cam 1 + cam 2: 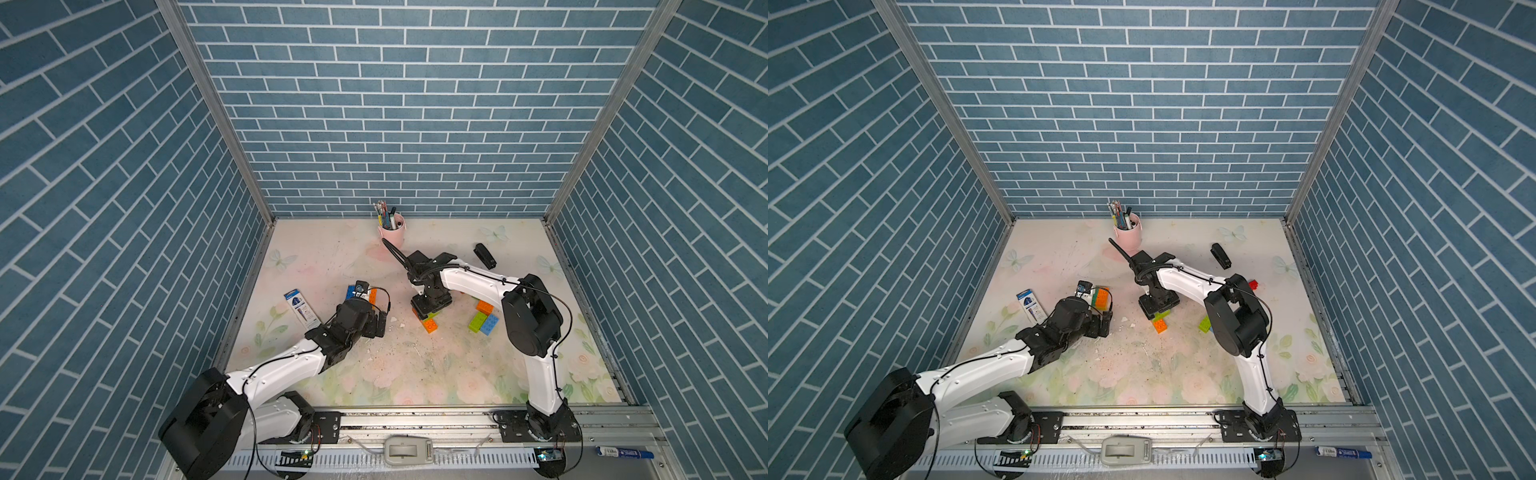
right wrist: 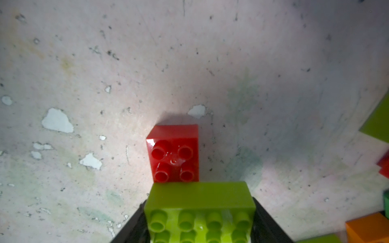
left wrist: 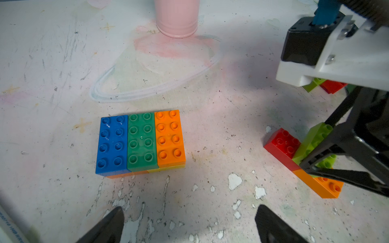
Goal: Assemble a rectangle with lego
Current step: Assemble the lego brick with the lego brick.
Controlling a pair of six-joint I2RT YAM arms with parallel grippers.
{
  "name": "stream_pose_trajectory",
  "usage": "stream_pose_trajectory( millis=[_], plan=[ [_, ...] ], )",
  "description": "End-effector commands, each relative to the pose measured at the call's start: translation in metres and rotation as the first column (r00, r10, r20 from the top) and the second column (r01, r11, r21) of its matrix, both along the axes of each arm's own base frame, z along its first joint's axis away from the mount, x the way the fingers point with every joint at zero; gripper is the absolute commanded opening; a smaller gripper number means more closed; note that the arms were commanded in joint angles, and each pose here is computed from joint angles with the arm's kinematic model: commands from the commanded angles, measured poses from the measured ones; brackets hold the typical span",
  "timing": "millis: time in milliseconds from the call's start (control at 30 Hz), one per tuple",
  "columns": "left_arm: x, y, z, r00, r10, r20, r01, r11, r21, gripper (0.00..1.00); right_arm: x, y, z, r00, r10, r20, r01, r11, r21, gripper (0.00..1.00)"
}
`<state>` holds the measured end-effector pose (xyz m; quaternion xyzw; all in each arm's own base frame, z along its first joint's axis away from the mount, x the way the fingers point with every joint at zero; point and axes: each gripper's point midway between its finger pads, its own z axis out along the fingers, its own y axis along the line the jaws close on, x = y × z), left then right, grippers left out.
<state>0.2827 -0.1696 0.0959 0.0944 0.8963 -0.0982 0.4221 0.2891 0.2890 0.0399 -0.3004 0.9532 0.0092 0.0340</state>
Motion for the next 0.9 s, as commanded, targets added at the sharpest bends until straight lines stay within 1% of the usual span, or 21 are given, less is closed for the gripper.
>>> stream_pose_trajectory(
  millis=[0, 100, 267, 300, 367, 500, 533, 567, 767, 800, 867],
  plan=[
    [-0.001, 0.002, -0.002, 1.0, -0.004, -0.006, 0.004, 1.0, 0.01, 0.98, -0.012, -0.032, -0.056, 0.998, -0.038, -0.051, 0.029, 0.985, -0.169, 0.0],
    [-0.002, 0.002, -0.002, 1.0, -0.005, -0.009, 0.005, 1.0, 0.01, 0.99, -0.014, -0.031, -0.061, 0.997, -0.04, -0.065, 0.029, 0.986, -0.164, 0.0],
    [-0.002, 0.003, 0.004, 1.0, -0.006, -0.001, 0.006, 1.0, 0.009, 0.98, -0.012, -0.028, -0.059, 0.997, -0.038, -0.061, 0.028, 0.988, -0.155, 0.0],
    [-0.002, 0.003, 0.006, 1.0, -0.005, 0.002, 0.005, 1.0, 0.007, 0.98, -0.014, -0.03, -0.067, 0.996, -0.037, -0.079, 0.023, 0.985, -0.172, 0.0],
    [-0.001, 0.003, 0.008, 1.0, -0.005, 0.006, 0.005, 1.0, 0.006, 0.98, -0.013, -0.029, -0.063, 0.997, -0.033, -0.076, 0.02, 0.985, -0.17, 0.0],
    [-0.001, 0.002, 0.012, 1.0, -0.003, 0.011, 0.004, 1.0, -0.003, 0.98, -0.009, -0.025, -0.053, 0.998, -0.016, -0.067, 0.005, 0.986, -0.165, 0.16],
    [-0.001, 0.002, 0.013, 1.0, -0.005, 0.012, 0.005, 1.0, -0.005, 0.98, -0.006, -0.021, -0.04, 0.999, -0.01, -0.048, 0.003, 0.99, -0.14, 0.21],
    [-0.001, 0.002, 0.014, 1.0, -0.005, 0.014, 0.005, 1.0, -0.006, 0.98, -0.005, -0.02, -0.036, 0.999, -0.005, -0.046, -0.001, 0.991, -0.135, 0.26],
    [-0.003, 0.004, 0.019, 1.0, -0.001, 0.025, 0.001, 1.0, -0.011, 0.98, -0.006, -0.013, -0.026, 0.998, 0.01, -0.064, -0.017, 0.995, -0.101, 0.52],
    [-0.003, 0.004, 0.02, 1.0, -0.001, 0.026, 0.002, 1.0, -0.012, 0.98, -0.006, -0.011, -0.024, 0.998, 0.013, -0.066, -0.02, 0.995, -0.093, 0.56],
    [-0.003, 0.005, 0.021, 1.0, -0.001, 0.028, 0.002, 1.0, -0.014, 0.98, -0.005, -0.009, -0.021, 0.998, 0.02, -0.066, -0.025, 0.997, -0.079, 0.57]
  ],
)
